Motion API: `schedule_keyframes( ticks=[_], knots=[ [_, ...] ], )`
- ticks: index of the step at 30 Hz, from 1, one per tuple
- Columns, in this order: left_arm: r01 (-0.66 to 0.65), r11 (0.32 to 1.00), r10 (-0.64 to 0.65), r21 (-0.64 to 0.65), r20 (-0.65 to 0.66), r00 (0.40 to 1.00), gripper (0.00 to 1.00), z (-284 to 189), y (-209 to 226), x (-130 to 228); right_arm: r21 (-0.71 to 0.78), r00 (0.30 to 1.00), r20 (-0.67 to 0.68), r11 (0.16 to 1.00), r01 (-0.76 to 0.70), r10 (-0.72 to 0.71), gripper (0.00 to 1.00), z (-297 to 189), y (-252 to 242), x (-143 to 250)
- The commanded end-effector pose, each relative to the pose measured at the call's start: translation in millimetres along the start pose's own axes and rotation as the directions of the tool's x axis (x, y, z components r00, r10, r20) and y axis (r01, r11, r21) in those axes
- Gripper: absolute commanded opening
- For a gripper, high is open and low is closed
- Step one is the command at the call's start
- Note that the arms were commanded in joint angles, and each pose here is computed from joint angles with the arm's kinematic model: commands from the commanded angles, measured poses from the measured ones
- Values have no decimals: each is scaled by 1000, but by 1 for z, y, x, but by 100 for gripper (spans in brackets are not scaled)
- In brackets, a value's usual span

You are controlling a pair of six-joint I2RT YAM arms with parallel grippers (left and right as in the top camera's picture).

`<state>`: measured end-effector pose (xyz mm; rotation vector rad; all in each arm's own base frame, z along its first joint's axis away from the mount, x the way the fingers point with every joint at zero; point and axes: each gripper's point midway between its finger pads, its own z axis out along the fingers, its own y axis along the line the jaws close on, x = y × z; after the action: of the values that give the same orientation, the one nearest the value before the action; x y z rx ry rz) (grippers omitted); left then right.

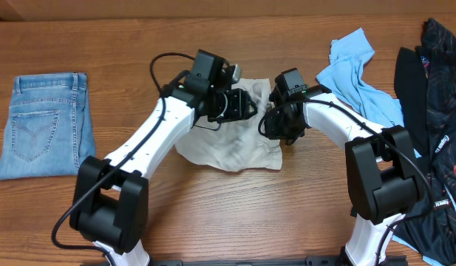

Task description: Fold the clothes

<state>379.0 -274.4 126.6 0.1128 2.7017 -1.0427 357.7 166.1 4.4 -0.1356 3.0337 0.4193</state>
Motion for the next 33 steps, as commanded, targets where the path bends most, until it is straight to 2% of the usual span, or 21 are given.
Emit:
schedule_keyframes(
  ticks=[1,3,5,8,11,14,18,22,25,29,33],
  knots=[
    [-99,987,98,128,18,995,73,-3,-31,-9,25,1000,-28,1000,6,-6,26,11,-6,10],
    [-154,976,147,157,57,988,74,-10,-39,-17,26,1000,-28,1000,6,-5,26,11,-6,10],
    [-190,973,177,129,103,979,73,-19,-37,-27,26,1000,-28,1000,6,-6,26,11,-7,10],
    [-196,981,192,6,184,964,70,-39,-14,-47,50,1000,-24,999,0,1,26,10,-11,10],
    [-188,972,216,-141,228,949,65,-55,20,-63,130,996,-7,988,-83,85,26,-3,-28,6],
    [-156,947,229,-282,250,941,57,-65,57,-75,171,991,53,977,-128,120,27,-38,-39,-8],
    [-100,903,232,-417,280,931,54,-77,98,-90,139,973,205,980,-140,110,29,-106,-29,-35],
    [-99,893,241,-440,279,929,53,-74,117,-98,14,959,283,1000,7,-11,29,-157,12,-37],
    [-97,889,230,-447,253,940,53,-60,129,-95,-98,971,222,989,109,-85,29,-158,40,-17],
    [-85,885,195,-457,198,961,54,-42,147,-84,-206,974,122,955,215,-192,29,-137,68,7],
    [-86,873,156,-480,108,982,57,-28,166,-63,-215,975,30,951,223,-222,29,-105,71,21]
  ],
)
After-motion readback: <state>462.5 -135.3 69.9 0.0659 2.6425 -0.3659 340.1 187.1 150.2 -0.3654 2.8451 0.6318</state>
